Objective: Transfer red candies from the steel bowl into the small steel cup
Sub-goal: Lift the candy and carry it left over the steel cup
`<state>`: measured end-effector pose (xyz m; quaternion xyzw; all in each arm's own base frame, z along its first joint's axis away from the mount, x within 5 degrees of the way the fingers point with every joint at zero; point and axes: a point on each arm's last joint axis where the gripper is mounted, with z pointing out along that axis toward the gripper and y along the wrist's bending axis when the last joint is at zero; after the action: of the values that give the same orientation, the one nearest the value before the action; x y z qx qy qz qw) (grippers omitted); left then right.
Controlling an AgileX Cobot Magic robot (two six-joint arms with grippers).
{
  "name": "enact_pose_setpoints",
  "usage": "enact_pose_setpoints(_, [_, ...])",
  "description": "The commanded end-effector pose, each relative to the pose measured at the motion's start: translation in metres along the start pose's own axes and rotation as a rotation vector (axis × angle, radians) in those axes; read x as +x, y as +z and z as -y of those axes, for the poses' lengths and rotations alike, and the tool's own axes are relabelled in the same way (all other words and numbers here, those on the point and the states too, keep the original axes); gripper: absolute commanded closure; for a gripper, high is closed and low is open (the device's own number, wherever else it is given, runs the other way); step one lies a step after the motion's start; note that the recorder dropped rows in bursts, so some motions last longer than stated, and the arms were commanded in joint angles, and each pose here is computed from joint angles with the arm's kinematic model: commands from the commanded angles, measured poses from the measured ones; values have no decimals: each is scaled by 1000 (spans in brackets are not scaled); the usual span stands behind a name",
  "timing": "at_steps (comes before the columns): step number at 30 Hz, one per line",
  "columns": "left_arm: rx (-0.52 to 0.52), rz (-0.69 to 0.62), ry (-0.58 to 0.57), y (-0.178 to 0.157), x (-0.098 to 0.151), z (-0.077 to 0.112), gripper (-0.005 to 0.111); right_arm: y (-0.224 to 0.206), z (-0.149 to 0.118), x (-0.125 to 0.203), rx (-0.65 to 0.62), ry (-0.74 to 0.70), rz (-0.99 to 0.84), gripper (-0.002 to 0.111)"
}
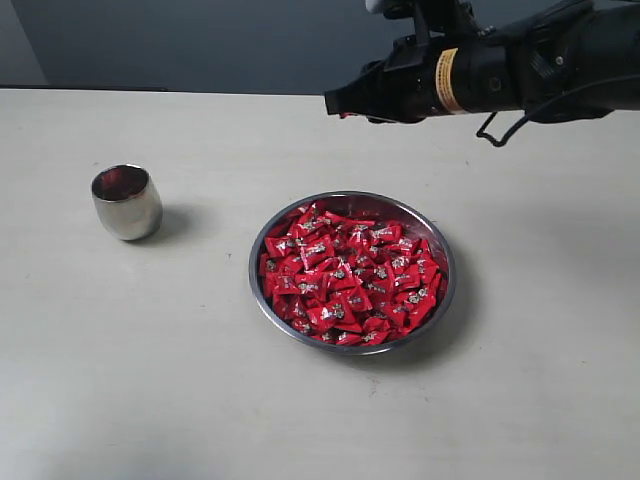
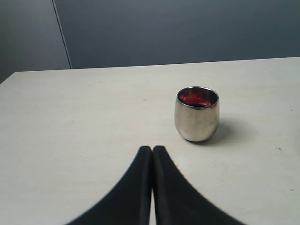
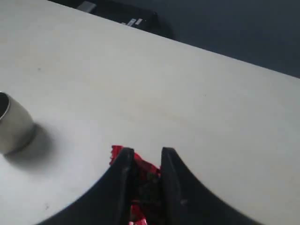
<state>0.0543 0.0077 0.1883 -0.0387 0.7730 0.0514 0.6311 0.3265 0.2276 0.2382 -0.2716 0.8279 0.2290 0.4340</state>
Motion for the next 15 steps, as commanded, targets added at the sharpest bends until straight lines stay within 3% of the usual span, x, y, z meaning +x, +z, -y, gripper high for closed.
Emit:
enact_pose_setpoints(1, [0,2,-5,0,1,0,106,23,-2,-13,-77,-2,14,109])
enact_pose_setpoints(4, [0,2,-5,0,1,0,106,47,-7,-19,-153,16,10,109])
enact_pose_setpoints(15, [0,2,-5,0,1,0,106,138,-95,-37,-372,32,58,109])
